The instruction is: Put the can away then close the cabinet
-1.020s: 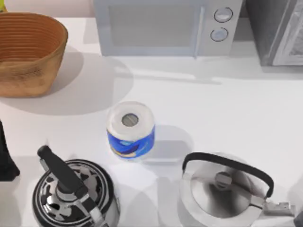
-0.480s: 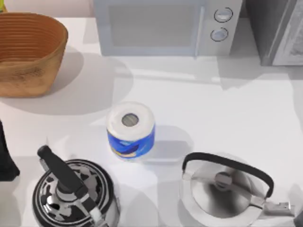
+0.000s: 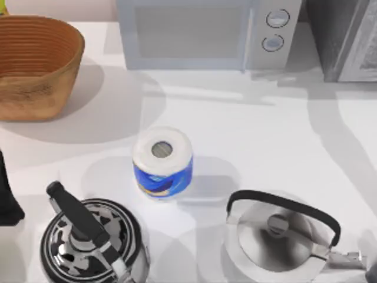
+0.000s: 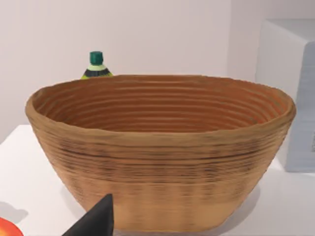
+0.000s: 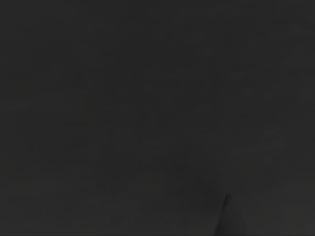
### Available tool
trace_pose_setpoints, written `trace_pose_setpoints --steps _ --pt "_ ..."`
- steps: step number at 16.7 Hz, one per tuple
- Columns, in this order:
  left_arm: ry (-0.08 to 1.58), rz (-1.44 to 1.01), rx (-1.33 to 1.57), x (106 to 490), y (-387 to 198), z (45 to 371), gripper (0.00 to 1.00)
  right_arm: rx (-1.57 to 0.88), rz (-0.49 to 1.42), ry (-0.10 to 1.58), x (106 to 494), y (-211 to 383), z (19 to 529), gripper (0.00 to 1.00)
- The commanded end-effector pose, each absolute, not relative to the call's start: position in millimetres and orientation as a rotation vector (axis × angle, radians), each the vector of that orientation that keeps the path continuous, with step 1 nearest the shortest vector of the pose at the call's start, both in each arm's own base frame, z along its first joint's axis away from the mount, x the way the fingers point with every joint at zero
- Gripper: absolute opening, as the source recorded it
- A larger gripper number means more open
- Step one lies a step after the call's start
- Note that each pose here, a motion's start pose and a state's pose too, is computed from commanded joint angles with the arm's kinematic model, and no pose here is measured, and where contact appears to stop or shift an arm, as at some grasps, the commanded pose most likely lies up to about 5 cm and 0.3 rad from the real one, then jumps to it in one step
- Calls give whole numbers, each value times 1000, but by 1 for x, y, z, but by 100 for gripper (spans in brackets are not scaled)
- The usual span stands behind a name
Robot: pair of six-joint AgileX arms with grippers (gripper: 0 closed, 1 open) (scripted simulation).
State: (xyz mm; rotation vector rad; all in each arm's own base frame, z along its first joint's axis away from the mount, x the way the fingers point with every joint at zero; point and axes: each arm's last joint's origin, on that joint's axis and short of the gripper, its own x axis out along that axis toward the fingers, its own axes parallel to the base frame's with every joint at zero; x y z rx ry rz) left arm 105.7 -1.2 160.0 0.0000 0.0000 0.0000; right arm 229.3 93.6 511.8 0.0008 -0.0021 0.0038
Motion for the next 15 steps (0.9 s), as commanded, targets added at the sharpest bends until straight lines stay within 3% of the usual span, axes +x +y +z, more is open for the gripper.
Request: trace_pose_setpoints --steps 7,15 --pt "0 0 0 106 -1 160 100 -4 -38 -20 221 87 518 100" --pt "0 0 0 106 -1 160 100 -3 -38 -21 270 87 518 100"
